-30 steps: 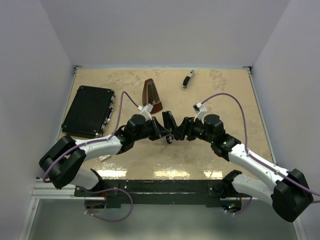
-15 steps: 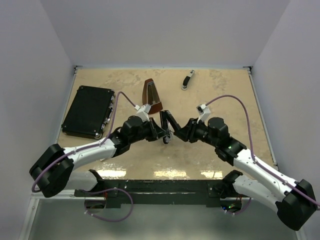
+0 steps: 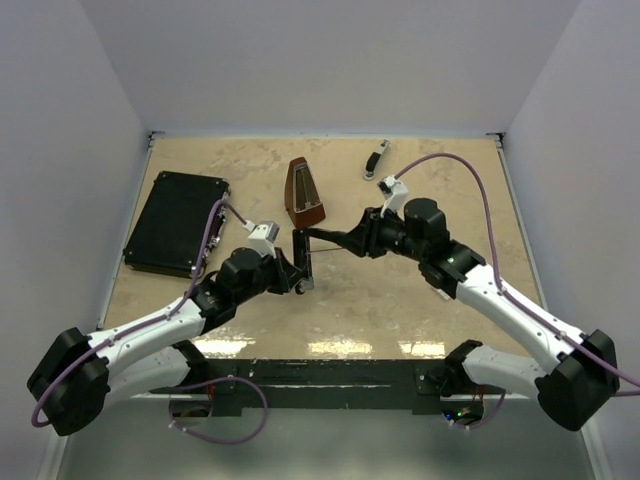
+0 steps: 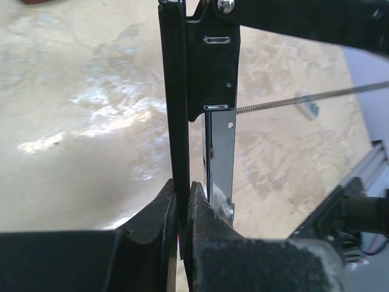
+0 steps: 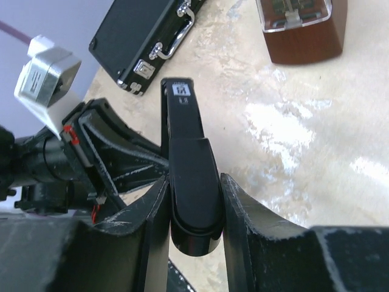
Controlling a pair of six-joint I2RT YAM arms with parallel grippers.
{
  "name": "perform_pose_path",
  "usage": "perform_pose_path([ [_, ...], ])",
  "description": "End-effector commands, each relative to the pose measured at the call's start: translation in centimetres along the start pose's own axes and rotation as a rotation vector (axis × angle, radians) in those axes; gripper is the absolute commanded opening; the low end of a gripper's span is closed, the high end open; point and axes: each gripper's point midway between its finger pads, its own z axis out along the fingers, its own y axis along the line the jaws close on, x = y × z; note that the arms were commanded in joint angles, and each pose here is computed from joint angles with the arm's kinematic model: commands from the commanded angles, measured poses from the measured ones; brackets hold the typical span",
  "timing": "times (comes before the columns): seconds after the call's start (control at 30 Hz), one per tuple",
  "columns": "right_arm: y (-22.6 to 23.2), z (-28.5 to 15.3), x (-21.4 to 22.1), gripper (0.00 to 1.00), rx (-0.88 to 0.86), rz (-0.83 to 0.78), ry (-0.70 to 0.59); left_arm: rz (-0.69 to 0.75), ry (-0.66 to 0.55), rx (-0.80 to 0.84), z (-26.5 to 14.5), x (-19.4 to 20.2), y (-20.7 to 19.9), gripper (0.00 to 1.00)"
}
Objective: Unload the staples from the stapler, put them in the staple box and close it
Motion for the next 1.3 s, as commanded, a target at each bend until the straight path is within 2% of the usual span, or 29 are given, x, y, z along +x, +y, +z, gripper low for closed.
perform_pose_path([
  [0.0,-2.4,2.0,-8.8,0.18,0.119,-0.102,-0.267,0.194,0.061,0.027,-1.2,1.9,0.9,0.0],
  [0.17,-2.5,4.3,-9.4,0.24,0.075,-0.133,-0.274,0.218,0.047,0.055,-1.3,1.8,0.7,0.0],
  [0.3,-4.4,6.2,-9.0,0.35,0.088,-0.113,-0.248,0.229,0.09,0.035,-0.7,2.3,0.9,0.0],
  [0.37,-4.3,6.9,-8.8,0.37,0.049,-0.098,-0.244,0.248,0.114,0.013,-0.5,2.5,1.3,0.0],
  [0.57,-5.3,9.5,-7.7,0.47,0.003,-0.089,-0.201,0.272,0.101,0.035,-0.4,1.6,0.4,0.0],
  [0.97,-7.4,13.1,-7.3,0.53,-0.02,-0.01,-0.171,0.413,0.101,0.214,-0.7,0.7,-3.6,0.0],
  [1.1,-7.7,14.1,-6.6,0.53,-0.043,0.029,-0.157,0.44,0.067,0.171,-0.2,-0.7,-3.4,0.0],
  [1.27,-8.0,15.0,-6.0,0.54,-0.058,0.089,-0.154,0.487,0.09,0.115,1.4,-0.7,-2.3,0.0],
])
